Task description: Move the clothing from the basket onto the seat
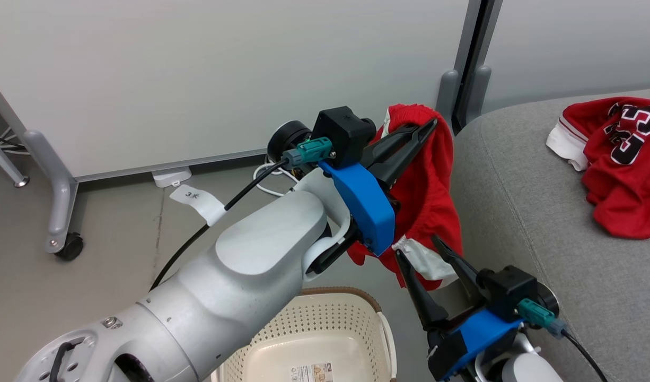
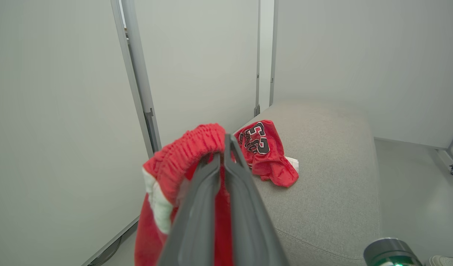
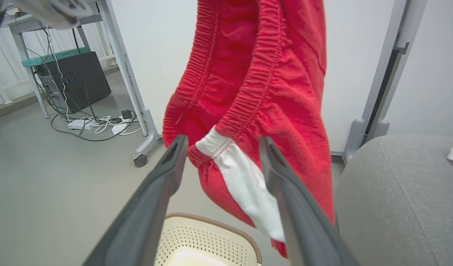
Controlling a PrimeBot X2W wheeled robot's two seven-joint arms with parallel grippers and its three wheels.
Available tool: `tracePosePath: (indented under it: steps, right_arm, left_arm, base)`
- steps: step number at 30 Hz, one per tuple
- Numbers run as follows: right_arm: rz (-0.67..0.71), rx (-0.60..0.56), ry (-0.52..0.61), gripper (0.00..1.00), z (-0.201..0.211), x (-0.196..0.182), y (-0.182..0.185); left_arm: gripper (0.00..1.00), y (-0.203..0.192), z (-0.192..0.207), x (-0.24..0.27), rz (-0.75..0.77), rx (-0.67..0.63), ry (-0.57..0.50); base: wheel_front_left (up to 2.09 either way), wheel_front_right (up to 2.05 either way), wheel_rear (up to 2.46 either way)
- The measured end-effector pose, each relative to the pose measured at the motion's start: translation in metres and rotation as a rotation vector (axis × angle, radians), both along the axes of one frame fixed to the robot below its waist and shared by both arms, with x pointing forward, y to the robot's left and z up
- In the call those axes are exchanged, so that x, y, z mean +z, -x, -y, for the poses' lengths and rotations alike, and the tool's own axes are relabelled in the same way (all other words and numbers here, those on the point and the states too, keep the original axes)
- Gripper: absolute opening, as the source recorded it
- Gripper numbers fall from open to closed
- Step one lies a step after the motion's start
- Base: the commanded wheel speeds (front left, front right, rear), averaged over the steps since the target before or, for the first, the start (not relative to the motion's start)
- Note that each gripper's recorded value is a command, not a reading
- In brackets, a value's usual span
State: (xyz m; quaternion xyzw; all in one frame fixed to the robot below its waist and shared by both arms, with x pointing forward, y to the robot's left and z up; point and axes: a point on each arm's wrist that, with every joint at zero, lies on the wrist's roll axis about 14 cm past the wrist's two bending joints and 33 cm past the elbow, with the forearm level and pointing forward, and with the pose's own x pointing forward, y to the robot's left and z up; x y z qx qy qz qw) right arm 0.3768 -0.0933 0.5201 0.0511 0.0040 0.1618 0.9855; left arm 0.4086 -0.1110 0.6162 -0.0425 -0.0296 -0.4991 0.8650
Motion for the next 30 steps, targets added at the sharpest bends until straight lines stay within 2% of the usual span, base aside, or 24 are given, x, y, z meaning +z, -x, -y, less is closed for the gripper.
tracePosePath:
  steps: [8, 30]
  right_arm:
    - [-0.001, 0.025, -0.009, 1.0, -0.007, 0.006, -0.016]
    - [-0.128, -0.074, 0.069, 1.0, 0.028, -0.022, -0.061]
  left_arm:
    - [0.0, -0.002, -0.002, -0.009, -0.021, 0.007, -0.01]
    - [0.0, 0.003, 0.003, -0.011, -0.036, -0.015, -0.006]
  base:
    - [0.0, 0.0, 0.0]
    - [0.0, 0.0, 0.0]
